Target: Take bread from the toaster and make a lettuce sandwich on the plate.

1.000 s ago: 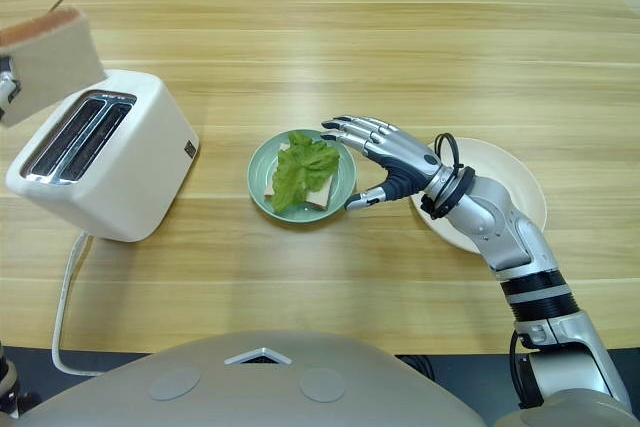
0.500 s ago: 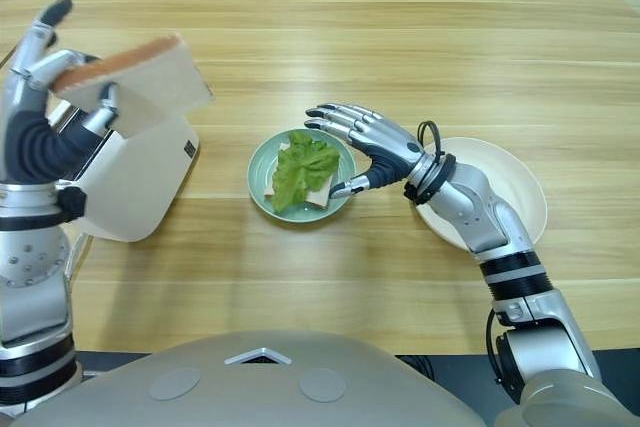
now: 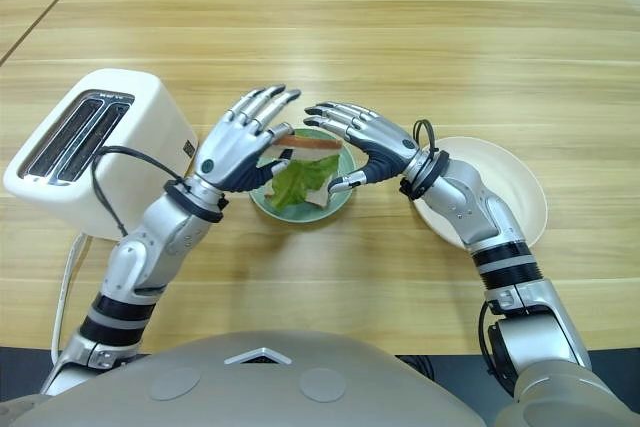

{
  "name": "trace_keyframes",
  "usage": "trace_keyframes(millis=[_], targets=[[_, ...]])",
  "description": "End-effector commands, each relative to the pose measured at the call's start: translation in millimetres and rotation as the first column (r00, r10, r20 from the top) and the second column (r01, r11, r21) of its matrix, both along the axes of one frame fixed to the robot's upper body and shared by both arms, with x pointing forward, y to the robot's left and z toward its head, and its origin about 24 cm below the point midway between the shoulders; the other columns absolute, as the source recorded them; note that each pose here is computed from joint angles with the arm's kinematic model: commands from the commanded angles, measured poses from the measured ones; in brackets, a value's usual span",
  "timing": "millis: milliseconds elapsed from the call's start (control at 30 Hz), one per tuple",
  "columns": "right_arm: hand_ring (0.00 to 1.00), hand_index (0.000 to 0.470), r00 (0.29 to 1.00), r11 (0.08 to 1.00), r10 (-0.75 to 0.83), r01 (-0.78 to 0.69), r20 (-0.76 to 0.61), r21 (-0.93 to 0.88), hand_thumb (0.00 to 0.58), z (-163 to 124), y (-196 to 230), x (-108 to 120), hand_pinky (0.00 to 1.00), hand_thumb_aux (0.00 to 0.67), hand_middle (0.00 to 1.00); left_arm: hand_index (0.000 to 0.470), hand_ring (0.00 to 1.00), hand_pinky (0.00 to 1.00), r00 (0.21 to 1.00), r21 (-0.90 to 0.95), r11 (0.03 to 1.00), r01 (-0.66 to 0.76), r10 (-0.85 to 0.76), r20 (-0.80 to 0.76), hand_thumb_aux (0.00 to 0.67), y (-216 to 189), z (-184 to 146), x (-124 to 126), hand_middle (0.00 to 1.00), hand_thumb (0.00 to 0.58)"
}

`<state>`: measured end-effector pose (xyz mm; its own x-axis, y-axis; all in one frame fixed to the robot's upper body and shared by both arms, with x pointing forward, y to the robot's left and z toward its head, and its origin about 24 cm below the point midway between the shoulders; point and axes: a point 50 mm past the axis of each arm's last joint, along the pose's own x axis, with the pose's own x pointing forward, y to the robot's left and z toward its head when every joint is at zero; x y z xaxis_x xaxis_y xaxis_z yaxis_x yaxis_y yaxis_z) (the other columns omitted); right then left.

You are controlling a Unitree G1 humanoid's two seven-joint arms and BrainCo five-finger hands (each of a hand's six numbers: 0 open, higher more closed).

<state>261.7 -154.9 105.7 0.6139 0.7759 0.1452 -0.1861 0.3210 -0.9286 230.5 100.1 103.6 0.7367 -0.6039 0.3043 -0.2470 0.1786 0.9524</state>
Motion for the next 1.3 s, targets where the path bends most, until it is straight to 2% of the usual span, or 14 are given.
trace_keyframes(millis=[33,267,633,833,1167,1300], targets=[[0.0,0.0,0.993,0.993,-0.114,0.114,0.015,-0.024,0.0,2,-18,14,0.0,0.0,0.0,0.47,0.0,0.0,0.995,0.085,0.996,0.036,-0.043,0.086,0.67,-3,-9,16,0.0,0.58],[0.0,0.0,0.979,0.979,-0.203,0.203,0.022,-0.007,0.0,3,-29,25,0.0,0.0,0.0,0.47,0.0,0.0,0.981,0.109,0.993,0.055,-0.074,0.178,0.67,8,-21,19,0.0,0.58],[0.0,0.0,0.981,0.981,-0.192,0.192,0.006,-0.004,0.0,-1,-28,26,0.0,0.0,0.0,0.47,0.0,0.0,0.94,-0.045,0.991,0.128,-0.107,0.324,0.67,26,7,9,0.0,0.58],[0.0,0.0,0.982,0.982,-0.19,0.19,0.001,-0.004,0.0,-2,-28,26,0.0,0.0,0.0,0.47,0.0,0.0,0.93,-0.062,0.989,0.135,-0.105,0.352,0.67,29,10,16,0.0,0.58],[0.0,0.0,0.985,0.985,-0.174,0.174,-0.006,-0.005,0.0,-4,-26,29,0.0,0.0,0.0,0.47,0.0,0.0,0.914,0.028,0.973,0.23,-0.226,0.336,0.67,10,-28,41,0.0,0.58],[0.0,0.0,0.987,0.987,-0.16,0.16,-0.006,-0.006,0.0,-5,-23,30,0.0,0.0,0.0,0.47,0.0,0.0,0.928,0.045,0.976,0.213,-0.217,0.303,0.67,14,-46,48,0.0,0.58]])
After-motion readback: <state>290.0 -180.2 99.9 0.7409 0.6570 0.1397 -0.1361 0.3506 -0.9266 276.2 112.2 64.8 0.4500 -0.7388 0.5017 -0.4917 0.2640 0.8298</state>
